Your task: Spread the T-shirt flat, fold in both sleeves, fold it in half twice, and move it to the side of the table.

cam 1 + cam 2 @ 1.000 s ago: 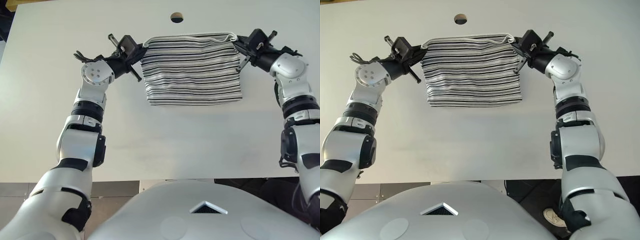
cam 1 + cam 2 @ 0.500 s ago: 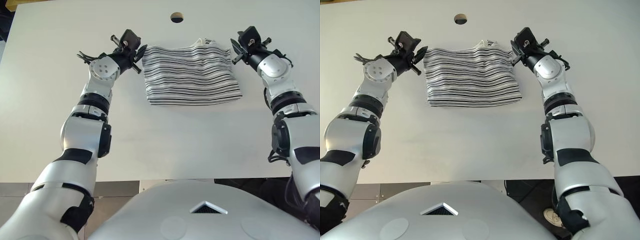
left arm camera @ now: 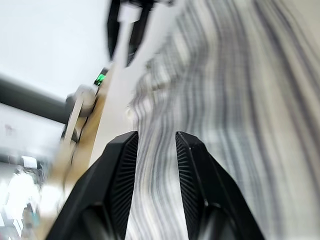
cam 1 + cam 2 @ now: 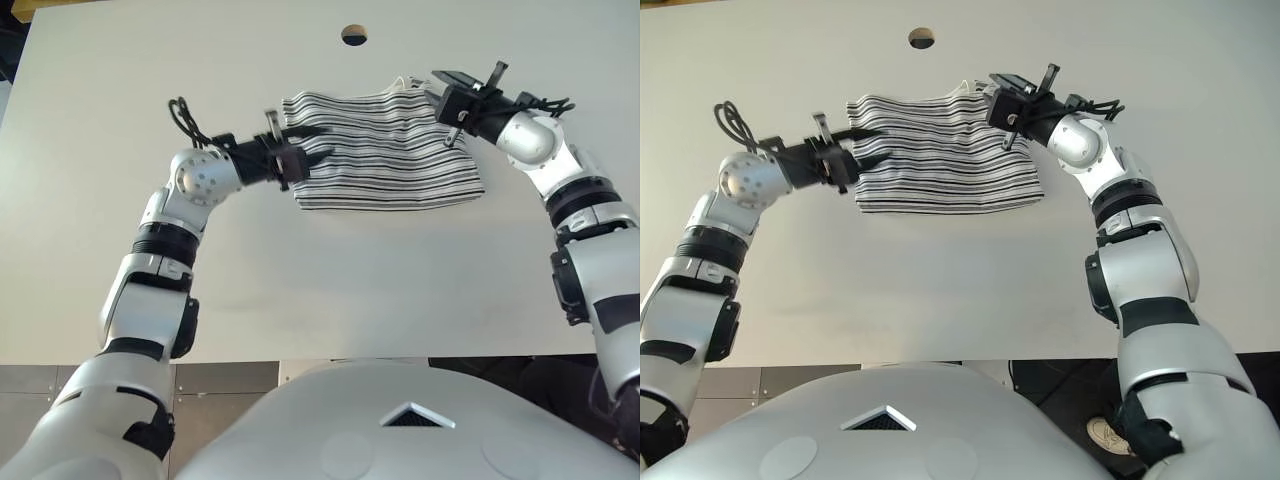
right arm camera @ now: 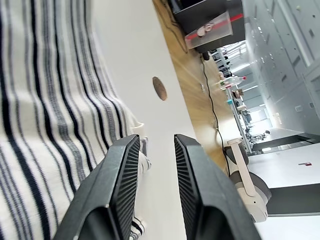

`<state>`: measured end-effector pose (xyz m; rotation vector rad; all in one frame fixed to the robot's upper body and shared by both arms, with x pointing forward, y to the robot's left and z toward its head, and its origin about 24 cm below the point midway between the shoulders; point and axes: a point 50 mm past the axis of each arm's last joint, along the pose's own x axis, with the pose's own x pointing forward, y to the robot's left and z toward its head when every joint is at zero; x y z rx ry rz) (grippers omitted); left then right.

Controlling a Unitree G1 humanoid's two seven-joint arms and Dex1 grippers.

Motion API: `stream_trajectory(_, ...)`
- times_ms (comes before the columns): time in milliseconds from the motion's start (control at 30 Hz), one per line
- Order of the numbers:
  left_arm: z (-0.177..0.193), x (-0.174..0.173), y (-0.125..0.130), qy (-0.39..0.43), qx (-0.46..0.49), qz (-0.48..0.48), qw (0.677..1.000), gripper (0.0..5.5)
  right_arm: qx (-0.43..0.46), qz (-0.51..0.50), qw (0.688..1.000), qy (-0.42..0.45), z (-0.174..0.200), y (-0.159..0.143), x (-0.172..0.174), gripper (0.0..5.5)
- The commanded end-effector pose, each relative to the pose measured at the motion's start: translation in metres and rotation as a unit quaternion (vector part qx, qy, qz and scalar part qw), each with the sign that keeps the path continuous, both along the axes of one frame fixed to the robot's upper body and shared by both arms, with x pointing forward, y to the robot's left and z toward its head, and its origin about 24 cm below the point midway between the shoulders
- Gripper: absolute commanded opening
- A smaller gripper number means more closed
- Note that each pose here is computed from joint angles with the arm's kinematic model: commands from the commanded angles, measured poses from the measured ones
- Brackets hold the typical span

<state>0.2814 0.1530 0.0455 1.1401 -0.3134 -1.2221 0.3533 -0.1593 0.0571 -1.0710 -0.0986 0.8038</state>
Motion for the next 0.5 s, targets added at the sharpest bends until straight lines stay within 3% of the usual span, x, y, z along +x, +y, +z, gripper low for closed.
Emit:
stream_trajectory(33,-0.010,-0.037,-0.023,-0.071,0.102,-0.155,0.980,1.38,-0.068,0.032,0.996,0.040,-0.012,-0.008,-0.008,1.27)
stream_trajectory(133,-0.015,-0.045,-0.031,-0.086,0.132,-0.188,0.969,1.38,-0.131,0.067,0.985,0.085,-0.025,-0.017,-0.018,1.27)
stream_trajectory(300,-0.033,-0.024,-0.016,-0.123,0.241,-0.175,0.947,1.38,-0.211,0.160,0.951,0.162,-0.036,-0.026,-0.039,1.27)
stream_trajectory(500,-0.046,0.007,0.003,-0.197,0.339,-0.174,0.903,1.38,-0.191,0.292,0.903,0.250,-0.027,-0.011,-0.080,1.27)
